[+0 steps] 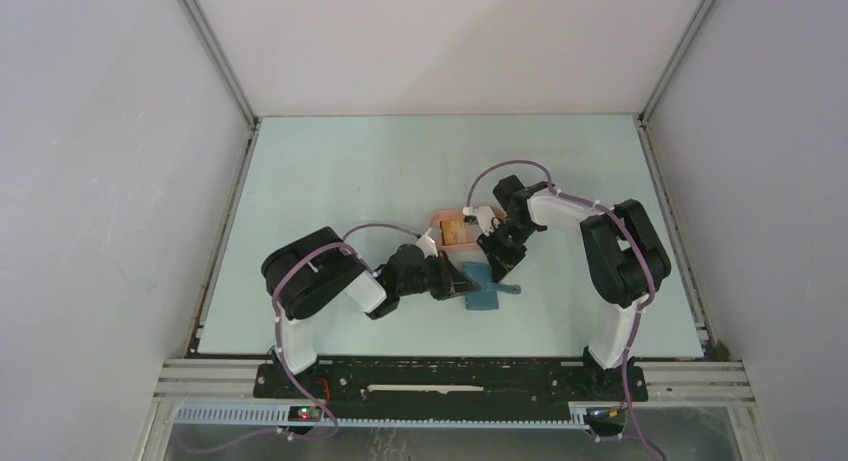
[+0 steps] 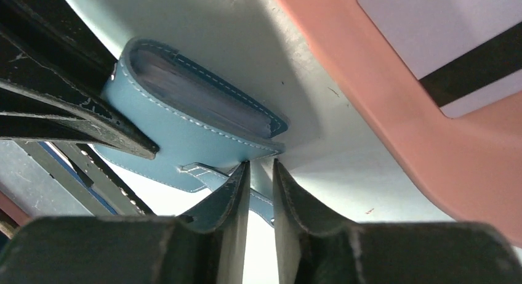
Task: Put the credit cards into the card holder
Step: Close the card holder at the center of the board.
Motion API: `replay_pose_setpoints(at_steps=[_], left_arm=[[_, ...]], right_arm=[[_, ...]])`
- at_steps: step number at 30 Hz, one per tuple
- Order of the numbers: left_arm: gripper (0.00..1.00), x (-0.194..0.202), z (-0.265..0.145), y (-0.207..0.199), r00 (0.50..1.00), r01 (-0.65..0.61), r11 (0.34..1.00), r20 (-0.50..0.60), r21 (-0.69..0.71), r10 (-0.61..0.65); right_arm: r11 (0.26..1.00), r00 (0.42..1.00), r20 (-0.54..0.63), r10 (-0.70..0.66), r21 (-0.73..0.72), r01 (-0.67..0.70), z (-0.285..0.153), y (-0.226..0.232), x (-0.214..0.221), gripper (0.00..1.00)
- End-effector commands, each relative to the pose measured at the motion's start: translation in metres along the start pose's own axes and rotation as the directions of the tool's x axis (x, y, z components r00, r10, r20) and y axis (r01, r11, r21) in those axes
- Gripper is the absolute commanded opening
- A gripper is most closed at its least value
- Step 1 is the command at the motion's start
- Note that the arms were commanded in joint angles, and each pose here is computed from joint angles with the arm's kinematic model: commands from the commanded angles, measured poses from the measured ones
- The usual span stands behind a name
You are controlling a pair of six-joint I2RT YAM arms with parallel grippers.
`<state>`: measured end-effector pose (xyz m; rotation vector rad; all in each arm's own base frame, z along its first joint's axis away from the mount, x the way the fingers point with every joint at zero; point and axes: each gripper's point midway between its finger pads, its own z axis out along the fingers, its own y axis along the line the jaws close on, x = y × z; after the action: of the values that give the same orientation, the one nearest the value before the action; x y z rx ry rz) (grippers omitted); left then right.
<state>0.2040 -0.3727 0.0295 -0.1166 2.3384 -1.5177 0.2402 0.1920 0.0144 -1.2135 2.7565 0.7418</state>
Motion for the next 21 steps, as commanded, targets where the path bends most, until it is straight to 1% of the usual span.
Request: replay_pose_setpoints(at_steps=[1,2,4,6,7,8,9,11,13,15,17,20,21], left_arm=[[0.03,0.016,-0.016,0.029,0.992,-0.124,0.986,-0.045,-0.114,0.119],[0.02,0.014,-0.021,0.028,0.984,-0.177,0.977,-0.042,-0.121,0.173],[0.02,0.007,-0.034,0.02,0.963,-0.271,0.953,-0.032,-0.137,0.269],[0.02,0.0,-0.049,0.012,0.924,-0.381,0.909,-0.027,-0.169,0.382],[0.02,-0.005,-0.057,0.009,0.891,-0.45,0.87,-0.034,-0.2,0.453],[0.02,-0.013,-0.065,-0.001,0.847,-0.522,0.822,-0.027,-0.227,0.53],[0.02,-0.017,-0.076,-0.003,0.801,-0.585,0.765,-0.048,-0.27,0.596],[0.03,-0.035,-0.091,-0.028,0.661,-0.717,0.622,-0.022,-0.316,0.75],[0.02,-0.047,-0.103,-0.054,0.485,-0.822,0.456,0.0,-0.34,0.874],[0.02,-0.056,-0.112,-0.07,0.307,-0.881,0.283,-0.002,-0.38,0.952],[0.02,-0.063,-0.116,-0.078,0.159,-0.899,0.124,-0.049,-0.42,0.986],[0.01,-0.069,-0.113,-0.079,-0.032,-0.884,-0.107,-0.168,-0.455,0.985],[0.0,-0.069,-0.109,-0.077,-0.083,-0.872,-0.175,-0.215,-0.456,0.973]], right_arm=[[0.997,0.994,0.094,-0.057,-0.041,0.061,-0.028,0.013,-0.015,0.33],[0.996,0.988,0.135,-0.075,-0.047,0.082,-0.04,0.017,-0.019,0.37],[0.991,0.964,0.243,-0.108,-0.045,0.123,-0.073,0.024,-0.026,0.4],[0.987,0.933,0.335,-0.131,-0.048,0.155,-0.102,0.031,-0.028,0.43],[0.984,0.913,0.382,-0.146,-0.04,0.174,-0.117,0.033,-0.03,0.43],[0.985,0.893,0.427,-0.143,-0.03,0.172,-0.132,0.032,-0.029,0.43],[0.983,0.87,0.469,-0.153,-0.02,0.183,-0.145,0.034,-0.029,0.44],[0.982,0.826,0.541,-0.16,0.0,0.191,-0.167,0.036,-0.029,0.44],[0.979,0.777,0.606,-0.168,0.007,0.206,-0.186,0.041,-0.03,0.44],[0.976,0.737,0.651,-0.179,0.022,0.217,-0.198,0.045,-0.03,0.44],[0.974,0.714,0.675,-0.188,0.033,0.225,-0.203,0.049,-0.03,0.44],[0.975,0.712,0.678,-0.184,0.034,0.22,-0.202,0.047,-0.029,0.45],[0.977,0.716,0.676,-0.176,0.029,0.213,-0.201,0.045,-0.029,0.45]])
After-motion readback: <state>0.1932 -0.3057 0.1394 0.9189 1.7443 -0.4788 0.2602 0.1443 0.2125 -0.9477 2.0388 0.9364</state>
